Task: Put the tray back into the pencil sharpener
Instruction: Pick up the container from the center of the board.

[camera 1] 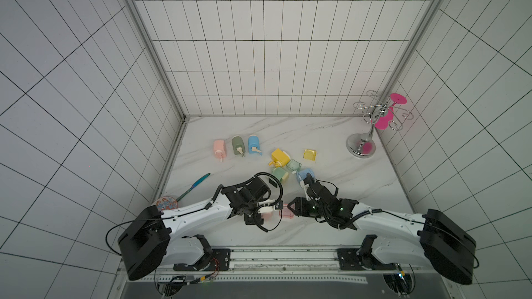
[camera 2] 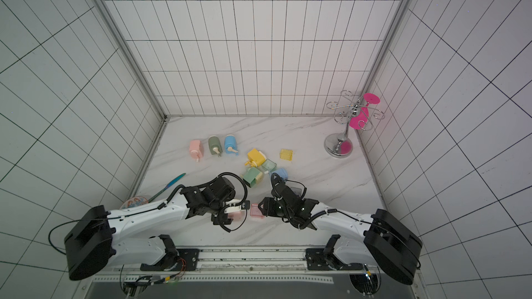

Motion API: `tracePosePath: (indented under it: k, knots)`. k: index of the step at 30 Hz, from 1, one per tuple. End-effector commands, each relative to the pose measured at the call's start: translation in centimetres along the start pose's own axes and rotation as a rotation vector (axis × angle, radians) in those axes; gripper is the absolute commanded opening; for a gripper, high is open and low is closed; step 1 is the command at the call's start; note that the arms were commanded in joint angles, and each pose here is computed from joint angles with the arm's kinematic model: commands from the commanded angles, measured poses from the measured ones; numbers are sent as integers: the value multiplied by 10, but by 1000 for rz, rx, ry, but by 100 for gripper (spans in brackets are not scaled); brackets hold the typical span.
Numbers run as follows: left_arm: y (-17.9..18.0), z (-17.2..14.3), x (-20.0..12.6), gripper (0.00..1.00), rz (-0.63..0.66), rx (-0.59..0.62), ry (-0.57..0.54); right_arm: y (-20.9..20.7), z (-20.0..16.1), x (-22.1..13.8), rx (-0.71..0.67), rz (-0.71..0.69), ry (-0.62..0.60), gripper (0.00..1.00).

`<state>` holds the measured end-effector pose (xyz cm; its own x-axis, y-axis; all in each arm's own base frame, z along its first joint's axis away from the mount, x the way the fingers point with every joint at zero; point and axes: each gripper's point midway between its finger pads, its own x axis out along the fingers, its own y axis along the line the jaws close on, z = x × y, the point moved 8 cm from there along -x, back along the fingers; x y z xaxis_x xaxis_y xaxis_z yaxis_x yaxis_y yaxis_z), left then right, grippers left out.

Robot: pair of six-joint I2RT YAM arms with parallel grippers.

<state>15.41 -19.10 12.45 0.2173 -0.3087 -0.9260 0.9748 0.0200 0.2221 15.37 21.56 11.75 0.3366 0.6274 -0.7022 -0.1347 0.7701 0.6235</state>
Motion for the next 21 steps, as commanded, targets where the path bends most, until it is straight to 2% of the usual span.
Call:
tracePosePath:
  k: [1,14,18,21]
  knots:
    - [4,8,-3,75,7,21,-32,-3,-1,4,20,2,3,52]
    - [3,15,1,56,-44,15,-68,-12,-6,6,4,-51,30,45]
    - [6,24,-5,55,-39,-20,-133,-14,-7,6,2,-53,34,42]
    - [8,27,-4,54,-40,-44,-139,-12,-6,6,-2,-48,30,40]
